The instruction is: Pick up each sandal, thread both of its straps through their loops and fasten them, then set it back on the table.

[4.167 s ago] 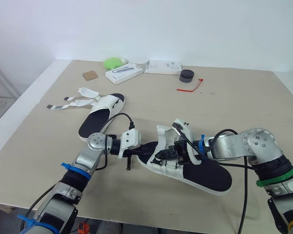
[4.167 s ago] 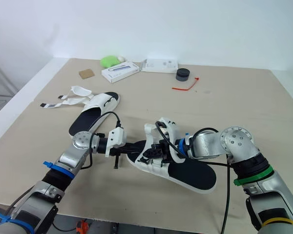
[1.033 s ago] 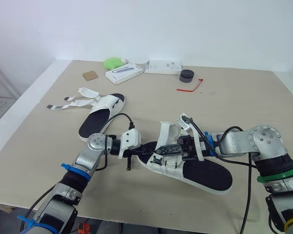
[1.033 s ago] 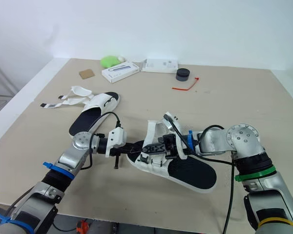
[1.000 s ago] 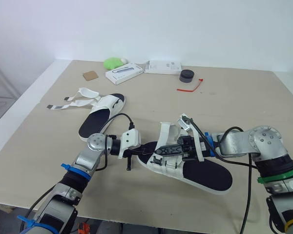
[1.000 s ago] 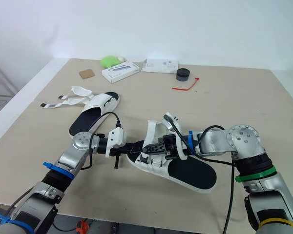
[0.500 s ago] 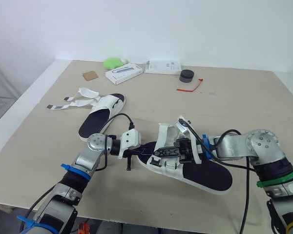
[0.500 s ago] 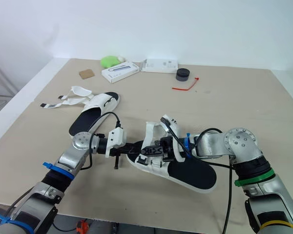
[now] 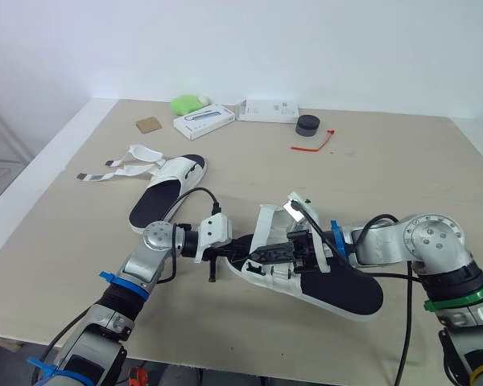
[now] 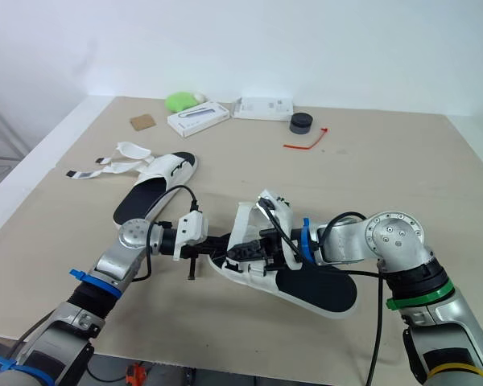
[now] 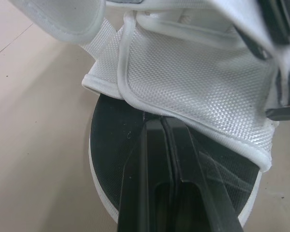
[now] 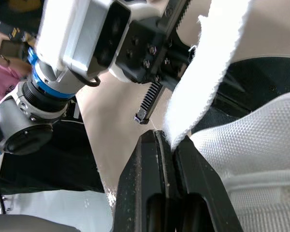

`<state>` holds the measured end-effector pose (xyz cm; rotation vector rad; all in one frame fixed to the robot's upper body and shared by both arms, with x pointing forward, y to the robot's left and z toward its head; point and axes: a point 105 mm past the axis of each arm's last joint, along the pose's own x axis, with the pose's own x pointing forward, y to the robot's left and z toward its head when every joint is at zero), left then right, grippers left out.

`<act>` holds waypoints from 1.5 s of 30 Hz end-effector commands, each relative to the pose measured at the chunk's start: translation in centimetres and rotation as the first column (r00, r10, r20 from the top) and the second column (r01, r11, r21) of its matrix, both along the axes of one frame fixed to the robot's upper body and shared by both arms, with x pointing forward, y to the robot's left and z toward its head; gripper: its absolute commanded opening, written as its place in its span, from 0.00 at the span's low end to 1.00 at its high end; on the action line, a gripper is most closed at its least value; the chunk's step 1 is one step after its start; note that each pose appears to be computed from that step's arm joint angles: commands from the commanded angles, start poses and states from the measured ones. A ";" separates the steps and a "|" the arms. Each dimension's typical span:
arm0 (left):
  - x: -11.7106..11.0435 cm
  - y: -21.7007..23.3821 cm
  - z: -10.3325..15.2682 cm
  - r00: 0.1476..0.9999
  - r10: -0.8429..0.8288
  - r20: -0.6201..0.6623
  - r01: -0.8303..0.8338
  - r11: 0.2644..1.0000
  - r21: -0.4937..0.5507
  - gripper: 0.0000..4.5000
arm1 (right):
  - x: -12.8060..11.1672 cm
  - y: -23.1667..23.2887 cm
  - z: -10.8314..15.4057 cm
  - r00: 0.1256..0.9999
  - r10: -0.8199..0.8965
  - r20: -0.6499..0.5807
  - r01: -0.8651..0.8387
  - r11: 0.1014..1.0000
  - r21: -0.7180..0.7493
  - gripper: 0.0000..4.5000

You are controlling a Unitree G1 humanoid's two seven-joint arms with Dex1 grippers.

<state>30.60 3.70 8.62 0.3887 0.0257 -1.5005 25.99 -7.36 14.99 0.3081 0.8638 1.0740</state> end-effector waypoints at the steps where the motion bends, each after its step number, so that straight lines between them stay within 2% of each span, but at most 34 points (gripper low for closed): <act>1: -2.7 0.3 -6.1 0.979 -0.029 -0.201 0.063 0.984 0.166 0.00 | -0.3 0.5 0.6 0.999 0.032 0.039 -0.032 0.999 0.015 0.01; 8: -2.6 0.4 -6.0 0.979 -0.025 -0.200 0.060 0.984 0.167 0.00 | -0.7 0.2 0.4 0.997 0.059 0.040 -0.060 0.998 0.001 0.01; 19: -2.5 0.3 -6.0 0.980 -0.022 -0.197 0.055 0.985 0.164 0.00 | -0.8 -0.6 -1.8 0.989 0.119 0.087 -0.101 0.977 -0.186 0.01; 23: -2.5 0.3 -6.0 0.980 -0.021 -0.197 0.054 0.985 0.164 0.00 | -0.7 -0.6 -2.0 0.985 0.141 0.102 -0.118 0.971 -0.208 0.01; 27: -2.5 0.3 -6.0 0.980 -0.021 -0.199 0.055 0.985 0.166 0.00 | -2.8 -0.2 -1.8 0.959 0.274 0.072 -0.256 0.947 -0.194 0.01; 29: -2.5 0.3 -6.0 0.980 -0.022 -0.199 0.056 0.984 0.167 0.00 | -3.4 -0.2 -1.9 0.949 0.309 0.058 -0.293 0.937 -0.191 0.17; 30: -2.5 0.3 -6.0 0.980 -0.022 -0.199 0.056 0.984 0.167 0.00 | -3.6 -0.3 -2.0 0.945 0.324 0.051 -0.309 0.932 -0.191 0.20; 33: -2.4 0.3 -6.0 0.980 -0.023 -0.198 0.057 0.984 0.168 0.00 | -4.8 -0.2 -2.1 0.920 0.390 0.029 -0.379 0.909 -0.174 0.48; 35: -2.4 0.3 -6.0 0.980 -0.024 -0.198 0.058 0.984 0.168 0.00 | -5.5 -0.1 -2.2 0.905 0.426 0.016 -0.418 0.895 -0.158 0.71; 37: -2.4 0.3 -6.0 0.980 -0.025 -0.197 0.059 0.984 0.167 0.00 | -4.8 -0.4 -2.8 0.920 0.391 0.004 -0.384 0.906 -0.178 0.95; 38: -2.4 0.3 -6.0 0.980 -0.025 -0.197 0.059 0.984 0.167 0.00 | -4.4 -0.6 -3.1 0.929 0.371 0.000 -0.365 0.912 -0.188 1.00; 41: -2.4 0.3 -6.0 0.980 -0.026 -0.198 0.060 0.984 0.167 0.00 | -2.6 -1.0 -2.5 0.957 0.290 0.001 -0.287 0.946 -0.151 1.00; 45: -2.4 0.3 -6.0 0.980 -0.028 -0.199 0.063 0.983 0.170 0.00 | 0.1 -0.9 1.2 0.979 0.202 0.029 -0.201 0.979 -0.017 1.00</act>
